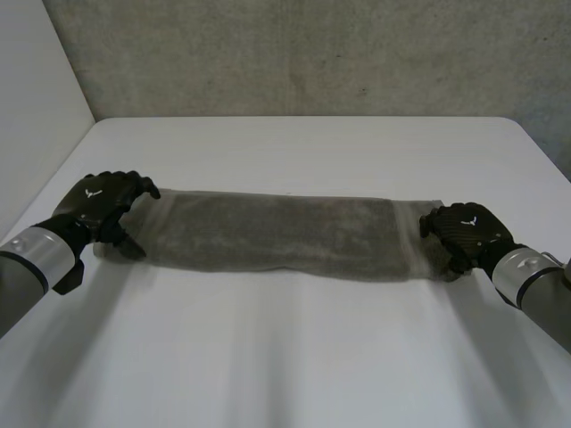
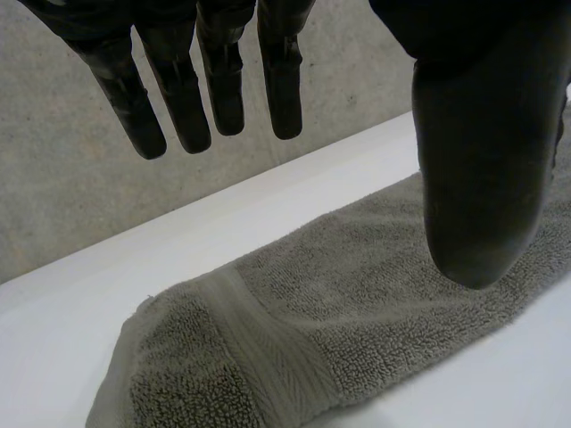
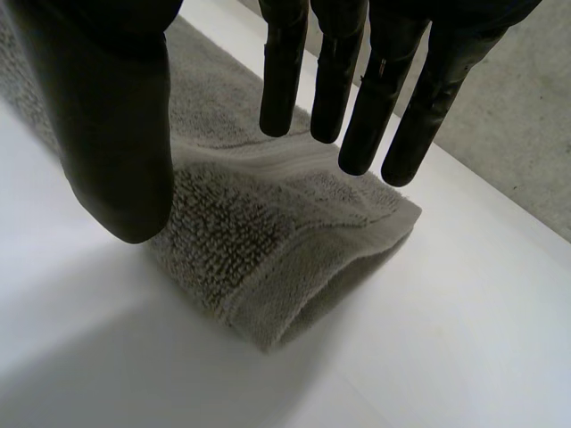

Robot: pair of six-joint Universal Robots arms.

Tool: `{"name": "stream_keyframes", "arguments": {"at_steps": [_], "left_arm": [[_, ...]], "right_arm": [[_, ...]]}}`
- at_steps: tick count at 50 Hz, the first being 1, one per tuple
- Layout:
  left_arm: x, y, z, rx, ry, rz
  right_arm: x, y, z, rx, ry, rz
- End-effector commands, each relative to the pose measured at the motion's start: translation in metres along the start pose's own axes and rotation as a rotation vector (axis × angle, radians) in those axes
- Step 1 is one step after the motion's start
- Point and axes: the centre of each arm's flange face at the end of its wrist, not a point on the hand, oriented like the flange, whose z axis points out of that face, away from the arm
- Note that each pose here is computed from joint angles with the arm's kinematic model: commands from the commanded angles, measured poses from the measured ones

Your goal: Fold the towel.

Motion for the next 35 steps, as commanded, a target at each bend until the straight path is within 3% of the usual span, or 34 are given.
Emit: {"name": "stream_keyframes", "arguments": {"at_steps": [1, 16, 22, 27, 33, 35], "left_arm": [[0.000, 0.003, -0.001, -0.008, 0.000, -0.004], [0.000, 0.002, -0.001, 0.006, -0.004, -0.002], [-0.001, 0.001, -0.002, 0.008, -0.006, -0.002], [-0.003, -0.002, -0.003, 0.015, -0.016, -0.002], [-0.003, -0.004, -0.004, 0.021, -0.016, 0.001], [-0.003, -0.004, -0.004, 0.022, -0.016, 0.002]], "right_arm": [[-0.002, 0.014, 0.008, -0.031, -0.007, -0.029], [0.041, 0.024, 0.006, -0.061, 0.096, -0.021], [0.147, 0.027, -0.016, -0.073, 0.348, -0.050], [0.184, 0.012, -0.029, -0.106, 0.383, -0.121], [0.171, -0.023, -0.025, -0.074, 0.310, -0.136], [0.127, -0.065, -0.014, 0.025, 0.223, -0.177]]}}
